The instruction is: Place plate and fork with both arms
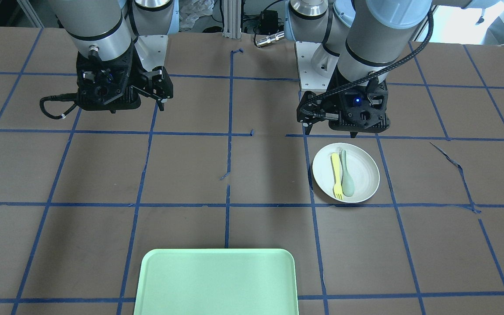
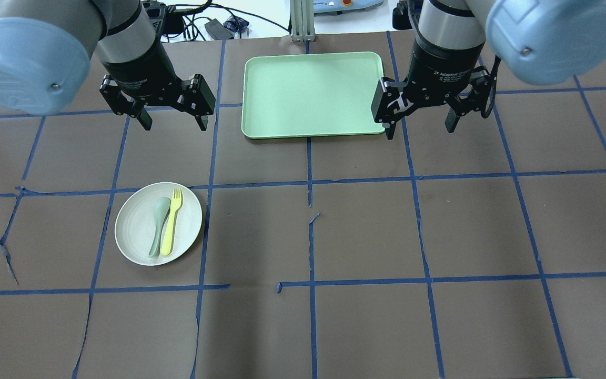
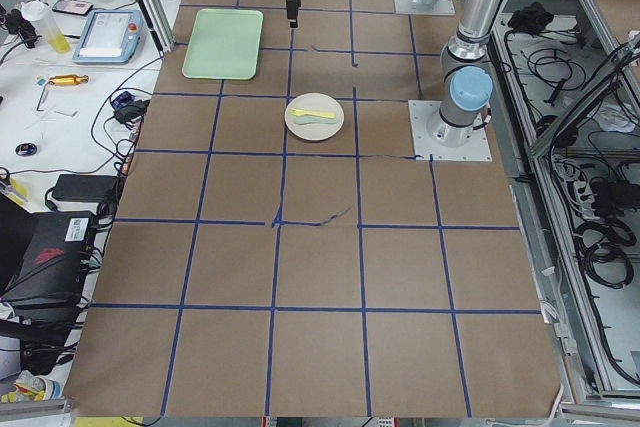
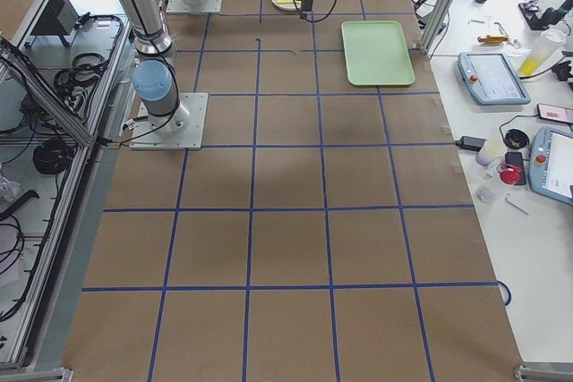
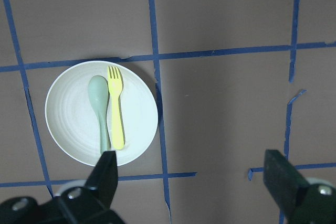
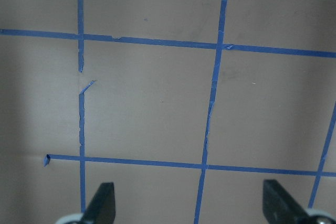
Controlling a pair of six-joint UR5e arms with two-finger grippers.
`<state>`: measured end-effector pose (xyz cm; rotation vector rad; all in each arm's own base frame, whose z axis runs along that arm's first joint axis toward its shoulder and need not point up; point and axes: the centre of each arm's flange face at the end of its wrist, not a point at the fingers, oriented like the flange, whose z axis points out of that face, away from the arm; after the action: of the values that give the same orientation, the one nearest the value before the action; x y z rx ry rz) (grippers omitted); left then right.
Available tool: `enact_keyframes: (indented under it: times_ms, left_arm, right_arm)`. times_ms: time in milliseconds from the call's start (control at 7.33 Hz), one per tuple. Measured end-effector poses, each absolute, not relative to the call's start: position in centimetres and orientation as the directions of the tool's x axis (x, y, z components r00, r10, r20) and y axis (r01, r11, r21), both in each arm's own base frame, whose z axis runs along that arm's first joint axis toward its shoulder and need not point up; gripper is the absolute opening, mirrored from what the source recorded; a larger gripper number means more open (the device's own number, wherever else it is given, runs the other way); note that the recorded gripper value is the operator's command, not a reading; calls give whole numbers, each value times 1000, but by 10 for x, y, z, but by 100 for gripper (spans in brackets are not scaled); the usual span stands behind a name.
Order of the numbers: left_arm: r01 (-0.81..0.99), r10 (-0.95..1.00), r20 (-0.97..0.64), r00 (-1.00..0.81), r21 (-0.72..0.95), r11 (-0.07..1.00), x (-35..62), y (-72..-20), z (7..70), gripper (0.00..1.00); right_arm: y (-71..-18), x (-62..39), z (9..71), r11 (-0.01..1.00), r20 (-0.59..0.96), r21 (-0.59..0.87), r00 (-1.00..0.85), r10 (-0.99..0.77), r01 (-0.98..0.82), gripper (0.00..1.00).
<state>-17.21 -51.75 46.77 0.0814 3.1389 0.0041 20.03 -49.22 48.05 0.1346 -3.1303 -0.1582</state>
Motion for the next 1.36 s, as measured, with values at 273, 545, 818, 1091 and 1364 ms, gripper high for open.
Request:
enact_keyframes:
  times_ms: [273, 545, 818, 1091, 1364]
  left_arm:
    - [53, 53, -4, -999, 7, 999, -173, -519, 465, 100]
    - [60, 60, -5, -998, 12, 998, -172, -519, 463, 100]
    - [58, 58, -15, -998, 15, 998, -169, -516, 464, 100]
    - [5, 6, -19, -1000, 26, 1000, -135, -523, 460, 100]
    - [-94, -94, -9, -996, 38, 995, -59, -535, 453, 100]
  right_arm:
    - [-493, 202, 480, 991, 0, 102, -996, -89, -88, 100]
    - [-492, 203, 485, 992, -7, 94, -996, -86, -86, 100]
    - [-495, 203, 478, 991, -8, 106, -996, -86, -86, 100]
    - [-500, 204, 469, 988, -10, 124, -996, -87, -88, 100]
    - [-501, 204, 466, 988, -5, 126, -996, -91, -91, 100]
